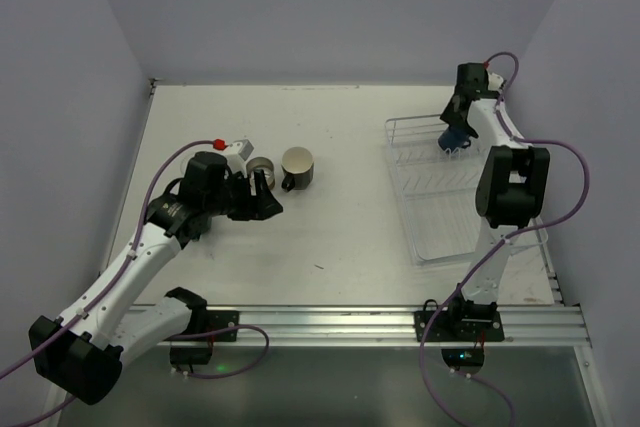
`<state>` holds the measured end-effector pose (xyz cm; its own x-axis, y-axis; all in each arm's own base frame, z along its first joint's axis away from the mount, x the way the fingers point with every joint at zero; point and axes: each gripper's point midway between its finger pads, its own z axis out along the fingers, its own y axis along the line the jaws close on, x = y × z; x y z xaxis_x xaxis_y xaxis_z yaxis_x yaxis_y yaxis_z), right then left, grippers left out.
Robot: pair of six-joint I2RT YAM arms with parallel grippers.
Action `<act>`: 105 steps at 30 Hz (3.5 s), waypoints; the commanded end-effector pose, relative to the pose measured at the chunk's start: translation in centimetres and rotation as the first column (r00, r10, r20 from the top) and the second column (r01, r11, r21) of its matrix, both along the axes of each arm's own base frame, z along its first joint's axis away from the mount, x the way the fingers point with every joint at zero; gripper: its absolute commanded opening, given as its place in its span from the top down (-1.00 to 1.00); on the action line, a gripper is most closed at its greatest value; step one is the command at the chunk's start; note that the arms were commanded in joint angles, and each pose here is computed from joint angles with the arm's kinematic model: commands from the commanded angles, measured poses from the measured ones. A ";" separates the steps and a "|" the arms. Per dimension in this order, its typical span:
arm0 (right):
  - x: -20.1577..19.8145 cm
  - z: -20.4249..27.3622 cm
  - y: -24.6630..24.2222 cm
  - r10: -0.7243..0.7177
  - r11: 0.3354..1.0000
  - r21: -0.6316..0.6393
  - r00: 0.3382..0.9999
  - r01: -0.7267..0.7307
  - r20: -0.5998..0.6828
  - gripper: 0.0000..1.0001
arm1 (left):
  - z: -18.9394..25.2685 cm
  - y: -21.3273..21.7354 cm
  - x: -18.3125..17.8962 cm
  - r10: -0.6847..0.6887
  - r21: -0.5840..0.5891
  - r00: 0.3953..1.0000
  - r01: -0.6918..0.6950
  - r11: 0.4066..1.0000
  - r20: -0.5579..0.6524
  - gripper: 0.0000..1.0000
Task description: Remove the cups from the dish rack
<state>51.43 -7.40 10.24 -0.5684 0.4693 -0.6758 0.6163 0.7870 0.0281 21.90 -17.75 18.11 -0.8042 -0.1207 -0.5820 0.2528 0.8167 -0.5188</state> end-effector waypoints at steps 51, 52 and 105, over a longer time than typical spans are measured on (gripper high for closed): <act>2.4 8.8 3.1 0.143 0.978 -0.176 0.977 -0.115 0.157 1.00 | -0.2 -1.5 0.3 -0.035 -0.049 0.999 0.035 0.998 0.011 -0.35; 2.4 9.0 3.1 0.144 0.977 -0.177 0.977 -0.115 0.160 1.00 | -0.4 -1.5 0.3 -0.036 -0.046 0.999 0.036 0.998 0.008 -0.35; -13.9 21.3 17.0 0.373 0.849 0.221 0.841 -0.480 0.393 1.00 | 14.2 -17.5 3.3 -0.142 -0.839 0.924 0.383 0.386 0.356 -0.29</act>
